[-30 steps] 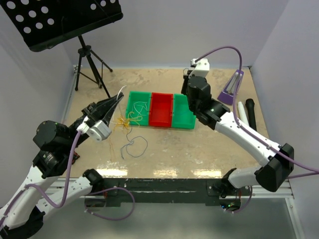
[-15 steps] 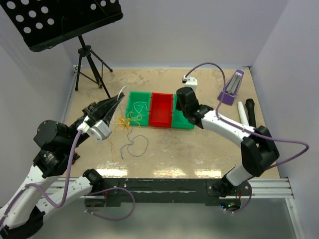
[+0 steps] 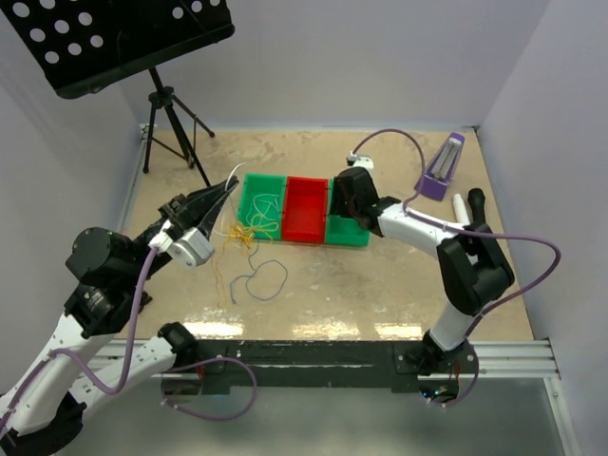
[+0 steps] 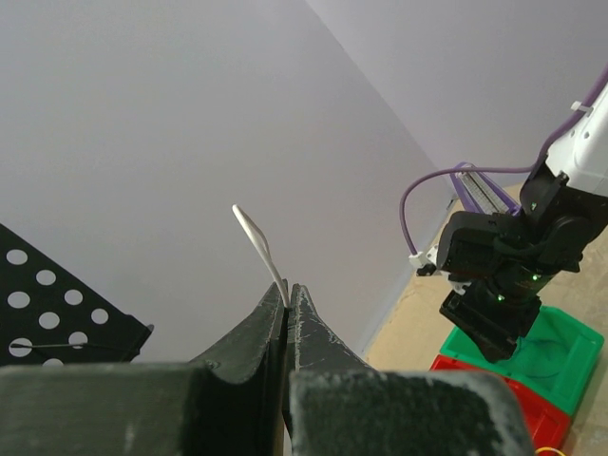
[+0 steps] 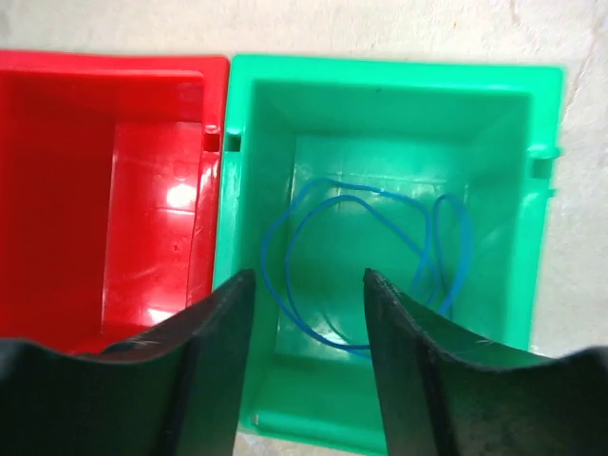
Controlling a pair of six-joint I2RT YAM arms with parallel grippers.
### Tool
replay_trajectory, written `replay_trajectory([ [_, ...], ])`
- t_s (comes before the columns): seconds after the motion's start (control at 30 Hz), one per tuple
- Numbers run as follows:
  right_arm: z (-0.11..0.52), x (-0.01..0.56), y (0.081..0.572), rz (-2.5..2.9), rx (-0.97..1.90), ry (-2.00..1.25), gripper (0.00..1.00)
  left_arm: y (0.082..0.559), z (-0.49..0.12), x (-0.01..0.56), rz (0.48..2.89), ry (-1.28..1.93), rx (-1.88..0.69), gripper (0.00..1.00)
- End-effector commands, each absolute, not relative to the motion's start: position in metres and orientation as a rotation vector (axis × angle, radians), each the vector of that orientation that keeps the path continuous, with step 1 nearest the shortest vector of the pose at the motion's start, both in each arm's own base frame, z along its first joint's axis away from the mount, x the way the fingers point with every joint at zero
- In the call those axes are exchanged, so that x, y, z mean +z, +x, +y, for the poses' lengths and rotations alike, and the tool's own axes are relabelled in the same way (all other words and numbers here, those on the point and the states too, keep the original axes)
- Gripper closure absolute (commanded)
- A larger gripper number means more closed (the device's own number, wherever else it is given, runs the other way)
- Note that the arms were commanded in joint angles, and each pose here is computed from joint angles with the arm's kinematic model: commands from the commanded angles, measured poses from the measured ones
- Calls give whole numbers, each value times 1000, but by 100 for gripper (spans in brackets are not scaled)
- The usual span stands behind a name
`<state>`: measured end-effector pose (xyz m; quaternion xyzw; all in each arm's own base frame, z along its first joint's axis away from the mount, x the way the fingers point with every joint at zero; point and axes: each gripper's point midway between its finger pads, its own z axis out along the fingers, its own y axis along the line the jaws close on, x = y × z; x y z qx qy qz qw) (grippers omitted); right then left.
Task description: Untangle the cables
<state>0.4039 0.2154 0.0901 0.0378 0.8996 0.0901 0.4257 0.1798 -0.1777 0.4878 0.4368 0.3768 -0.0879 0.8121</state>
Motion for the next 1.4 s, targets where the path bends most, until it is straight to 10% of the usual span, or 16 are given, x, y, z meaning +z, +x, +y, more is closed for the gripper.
replay_trajectory([
  [0.0,220,166,409,2088,330,119,43,173,-175,511,750,891,-202,100],
  [0.23,225,265,359,1835,591,-8,39,178,-177,507,751,893,-190,100],
  [0.73,337,276,165,1508,1011,-522,37,184,-170,530,713,834,-130,100],
  [1.37,436,310,174,1387,1025,-630,43,181,-173,538,716,834,-165,100],
])
